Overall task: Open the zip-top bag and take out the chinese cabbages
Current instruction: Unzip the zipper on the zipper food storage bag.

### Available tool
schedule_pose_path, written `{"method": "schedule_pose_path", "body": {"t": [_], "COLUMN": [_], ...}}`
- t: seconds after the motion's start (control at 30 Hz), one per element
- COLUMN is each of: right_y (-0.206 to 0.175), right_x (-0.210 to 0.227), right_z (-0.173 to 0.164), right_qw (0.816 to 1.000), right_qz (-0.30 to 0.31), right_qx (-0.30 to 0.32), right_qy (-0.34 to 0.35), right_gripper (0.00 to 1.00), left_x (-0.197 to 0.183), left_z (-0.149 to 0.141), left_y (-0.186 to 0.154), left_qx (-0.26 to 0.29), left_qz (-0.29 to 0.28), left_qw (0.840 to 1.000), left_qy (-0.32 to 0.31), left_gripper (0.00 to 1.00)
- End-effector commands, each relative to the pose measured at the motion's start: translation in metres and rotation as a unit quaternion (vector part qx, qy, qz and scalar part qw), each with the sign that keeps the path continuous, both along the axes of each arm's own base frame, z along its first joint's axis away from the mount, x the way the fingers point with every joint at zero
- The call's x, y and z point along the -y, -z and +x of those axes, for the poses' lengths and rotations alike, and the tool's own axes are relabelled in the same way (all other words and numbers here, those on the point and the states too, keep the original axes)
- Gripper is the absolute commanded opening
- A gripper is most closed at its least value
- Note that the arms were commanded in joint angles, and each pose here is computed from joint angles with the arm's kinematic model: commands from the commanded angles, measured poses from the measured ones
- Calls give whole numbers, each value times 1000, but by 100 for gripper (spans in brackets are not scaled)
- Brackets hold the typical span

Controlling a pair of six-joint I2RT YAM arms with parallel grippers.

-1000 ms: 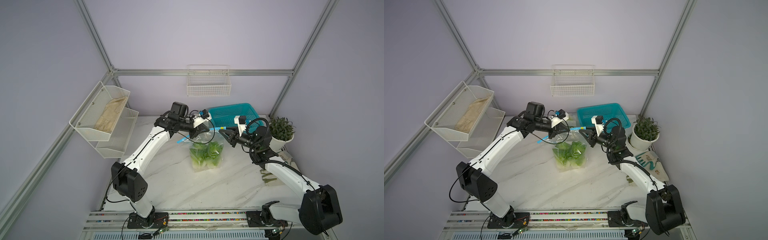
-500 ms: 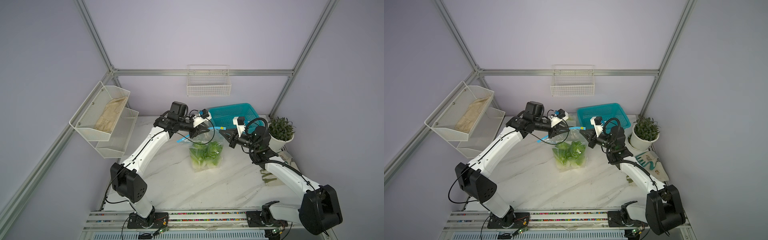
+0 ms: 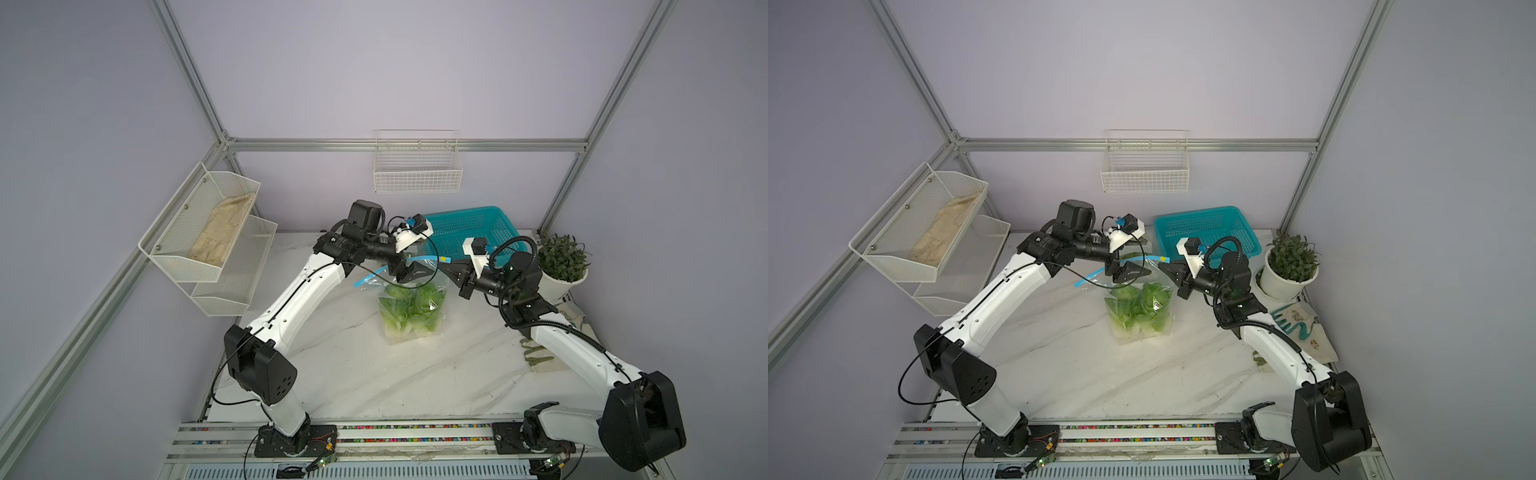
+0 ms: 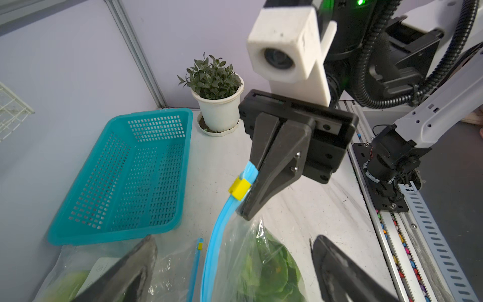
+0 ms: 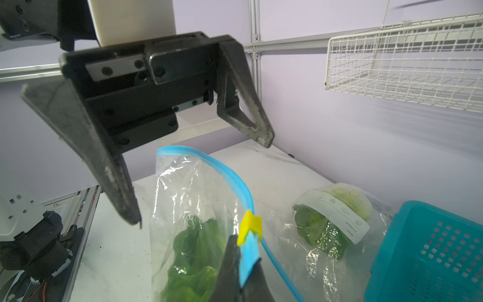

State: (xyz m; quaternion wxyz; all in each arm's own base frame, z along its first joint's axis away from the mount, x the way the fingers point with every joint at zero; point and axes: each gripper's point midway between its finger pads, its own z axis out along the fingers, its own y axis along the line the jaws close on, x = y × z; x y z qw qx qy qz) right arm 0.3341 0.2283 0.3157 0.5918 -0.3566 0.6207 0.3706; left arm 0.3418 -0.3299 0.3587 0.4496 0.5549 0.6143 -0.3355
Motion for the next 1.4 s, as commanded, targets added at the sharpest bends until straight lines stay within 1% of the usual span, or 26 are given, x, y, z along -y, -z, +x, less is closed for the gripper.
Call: {"method": "schedule_pose_path", "body": {"t": [0.0, 0.17, 0.33, 0.47, 0.63, 0.67, 0.97, 1.17, 1.37], "right_y": [-11, -13, -16, -15, -16, -16, -17, -16, -15], "right_x": [-3, -7, -8, -8, -8, -8, -8, -7, -5], "right_z": [-11, -14, -19, -20, -21, -20, -20, -20, -14], "right_qw": [999, 998, 997, 997, 997, 997, 998, 998, 999], "right_qz": [-12, -12, -10, -10, -9, -10, -7, -9, -8], "right_qx": [31, 31, 35, 32, 32, 32, 30, 30, 28], "right_qy": [-28, -48, -62, -64, -63, -62, -60, -58, -39], "right_gripper": [0, 0, 0, 0, 0, 0, 0, 0, 0], "left_x": [9, 19, 22, 23, 24, 25, 31, 30, 28], "left_z": [-4, -8, -11, -13, -14, -14, -16, -16, -18], "left_y": [-26, -22, -19, -21, -17, -16, -11, -12, -13], "left_qx": [8, -1, -7, -8, -16, -17, -44, -45, -40], "left_qz": [-26, -22, -17, -20, -19, -19, -23, -23, -21], "left_qw": [999, 999, 999, 999, 999, 999, 997, 997, 997], "left_qy": [18, 28, 31, 38, 44, 46, 61, 61, 58], "left_gripper": [92, 90, 85, 74, 52, 49, 38, 25, 14]}}
